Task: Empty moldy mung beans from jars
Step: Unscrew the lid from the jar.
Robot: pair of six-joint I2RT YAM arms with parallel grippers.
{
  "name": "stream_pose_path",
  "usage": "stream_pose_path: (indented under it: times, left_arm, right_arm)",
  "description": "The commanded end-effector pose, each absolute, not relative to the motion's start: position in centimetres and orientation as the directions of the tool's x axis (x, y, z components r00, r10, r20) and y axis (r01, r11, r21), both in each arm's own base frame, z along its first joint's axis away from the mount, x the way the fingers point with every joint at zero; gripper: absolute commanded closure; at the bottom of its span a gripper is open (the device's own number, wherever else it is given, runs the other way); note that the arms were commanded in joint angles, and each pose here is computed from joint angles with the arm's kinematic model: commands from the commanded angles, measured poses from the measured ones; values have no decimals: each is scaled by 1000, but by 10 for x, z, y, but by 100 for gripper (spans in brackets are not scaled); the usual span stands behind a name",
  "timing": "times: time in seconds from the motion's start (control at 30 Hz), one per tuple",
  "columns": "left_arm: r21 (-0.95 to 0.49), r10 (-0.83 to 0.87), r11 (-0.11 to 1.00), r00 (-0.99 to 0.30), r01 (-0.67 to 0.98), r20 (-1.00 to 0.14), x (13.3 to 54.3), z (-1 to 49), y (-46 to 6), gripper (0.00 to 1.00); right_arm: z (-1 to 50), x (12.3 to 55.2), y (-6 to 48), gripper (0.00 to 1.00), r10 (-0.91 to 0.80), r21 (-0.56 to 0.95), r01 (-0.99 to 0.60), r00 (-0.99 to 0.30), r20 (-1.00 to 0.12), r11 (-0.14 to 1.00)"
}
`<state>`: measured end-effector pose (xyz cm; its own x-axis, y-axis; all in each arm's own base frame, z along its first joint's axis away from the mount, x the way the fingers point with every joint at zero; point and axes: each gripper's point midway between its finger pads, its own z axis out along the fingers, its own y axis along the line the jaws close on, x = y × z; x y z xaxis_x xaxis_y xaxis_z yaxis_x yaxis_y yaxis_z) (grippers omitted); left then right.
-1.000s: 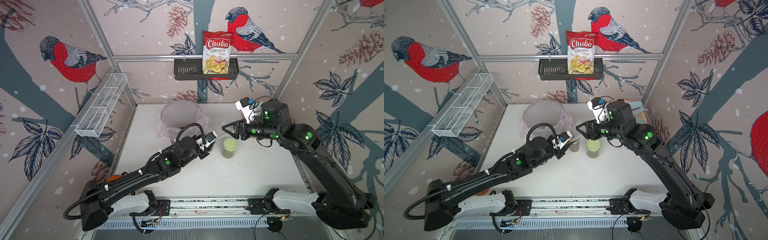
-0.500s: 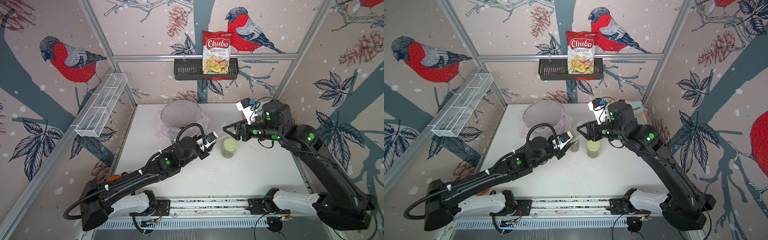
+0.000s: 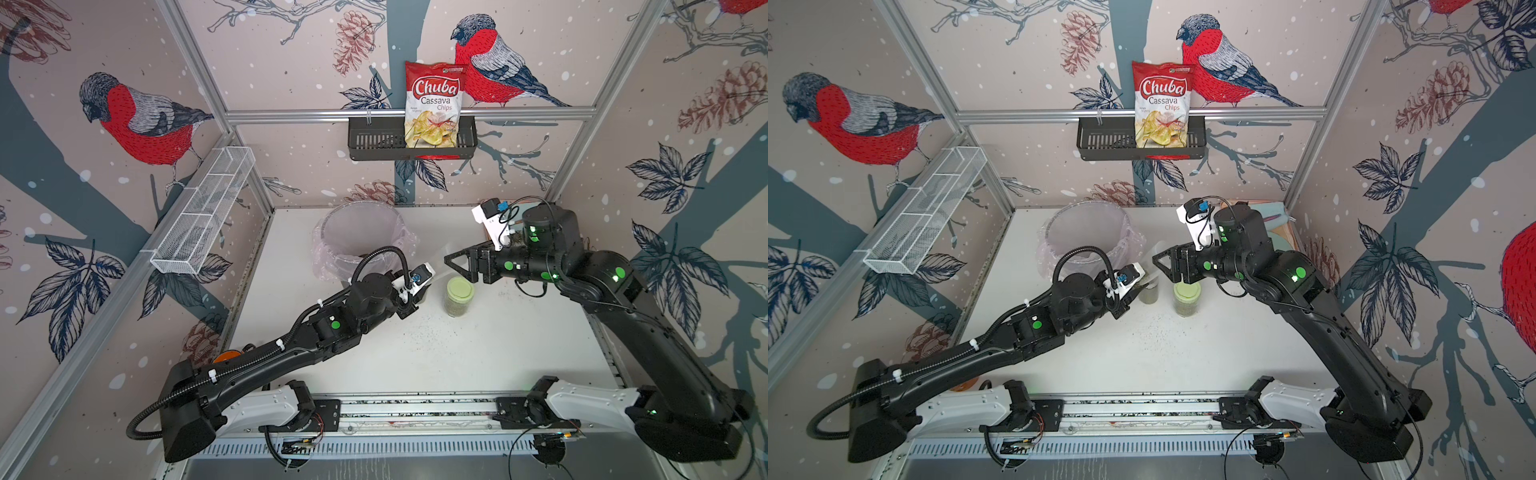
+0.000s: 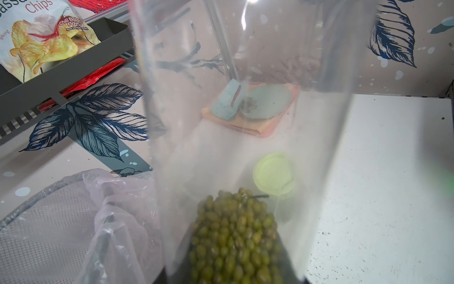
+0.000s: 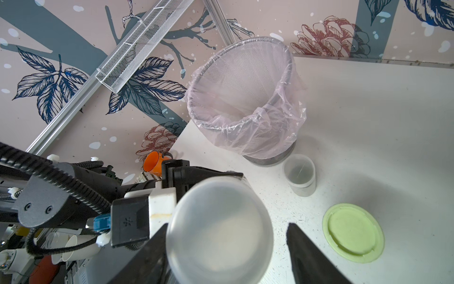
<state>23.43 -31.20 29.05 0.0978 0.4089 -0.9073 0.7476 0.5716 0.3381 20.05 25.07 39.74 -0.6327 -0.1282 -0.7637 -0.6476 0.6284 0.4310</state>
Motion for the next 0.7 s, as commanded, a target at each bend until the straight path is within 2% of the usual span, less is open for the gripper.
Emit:
stream_pose_path:
  times: [0.0, 0.47, 0.67]
  left_arm:
    - [338, 368, 600, 125, 725, -921, 237, 308, -311, 78]
    - [347, 362, 614, 137, 709, -922, 238, 315, -307, 78]
    - [350, 368, 614, 135, 707, -920, 238, 313, -306, 78]
  right_arm:
    - [400, 202, 247, 26, -119, 416, -648, -616, -778, 638]
    - [390, 194, 232, 26, -105, 423, -611, -641, -760, 669]
    - [402, 188, 230, 25, -99, 431, -625, -633, -768, 651]
